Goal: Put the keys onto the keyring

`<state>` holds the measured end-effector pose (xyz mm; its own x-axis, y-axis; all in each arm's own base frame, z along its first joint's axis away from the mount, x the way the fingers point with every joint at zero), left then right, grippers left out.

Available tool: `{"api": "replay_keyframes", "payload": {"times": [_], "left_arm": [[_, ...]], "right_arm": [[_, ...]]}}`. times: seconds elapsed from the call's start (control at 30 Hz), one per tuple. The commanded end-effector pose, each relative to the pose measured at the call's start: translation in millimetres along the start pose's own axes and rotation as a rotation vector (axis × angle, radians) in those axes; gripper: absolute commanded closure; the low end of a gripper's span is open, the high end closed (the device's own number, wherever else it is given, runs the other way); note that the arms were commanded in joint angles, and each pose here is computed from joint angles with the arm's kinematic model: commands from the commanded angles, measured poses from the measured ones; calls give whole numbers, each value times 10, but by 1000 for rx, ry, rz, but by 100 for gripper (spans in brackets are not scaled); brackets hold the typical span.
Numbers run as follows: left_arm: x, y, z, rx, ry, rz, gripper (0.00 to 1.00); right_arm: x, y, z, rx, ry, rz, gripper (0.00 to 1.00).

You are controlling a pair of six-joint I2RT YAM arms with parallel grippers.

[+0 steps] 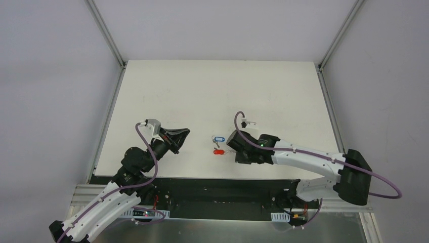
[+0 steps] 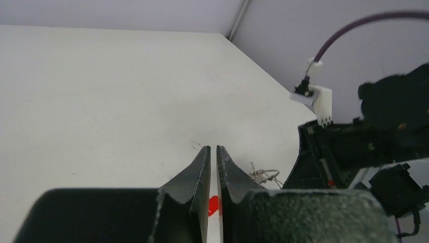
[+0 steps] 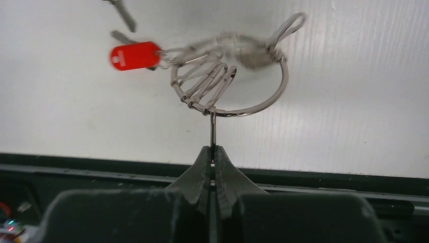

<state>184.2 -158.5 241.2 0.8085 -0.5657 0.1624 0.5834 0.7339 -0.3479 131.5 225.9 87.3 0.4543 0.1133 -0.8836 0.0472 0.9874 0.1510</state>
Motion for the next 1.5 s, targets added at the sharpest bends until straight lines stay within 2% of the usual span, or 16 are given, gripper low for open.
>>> {"api": "replay_keyframes", "payload": {"times": [0.0,0.1,0.3,0.47,0.67,0.87,1.07,1.47], "left_arm": [[44,-386,154,-39,-16,-206,92],[55,-620,207,-59,20,-329,86],[45,-976,277,-84,103,-523,83],[-25,-1126,291,-88,113,-633,78],[-92,-1274,200,-68,124,-783,67],[-90,-1278,-22,-33,193,-839,58],[-174,-1339,-191,-6,235,-915,55],[-254,-1312,-375,100,202,-926,53]], "right_arm": [[-586,69,179,-118,25,104,100],[-847,126,198,-181,95,154,100],[-1242,204,246,-275,205,220,100],[-1431,356,202,-302,320,321,100],[-1535,499,137,-325,440,390,100],[-1632,610,132,-312,518,437,100],[-1643,752,128,-281,589,460,100],[-1720,992,108,-227,716,500,100]]}}
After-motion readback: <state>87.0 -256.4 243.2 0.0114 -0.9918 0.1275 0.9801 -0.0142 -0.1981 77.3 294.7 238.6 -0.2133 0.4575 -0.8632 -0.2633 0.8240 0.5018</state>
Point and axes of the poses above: each gripper's point midway between its finger pads, its own x axis out along the fingers, its own y axis along the line the jaws close on, z = x × y, the point moved 2 cm from there along -x, back along the fingers, and after that the axes turned 1 degree about x, right-handed, at the moved point
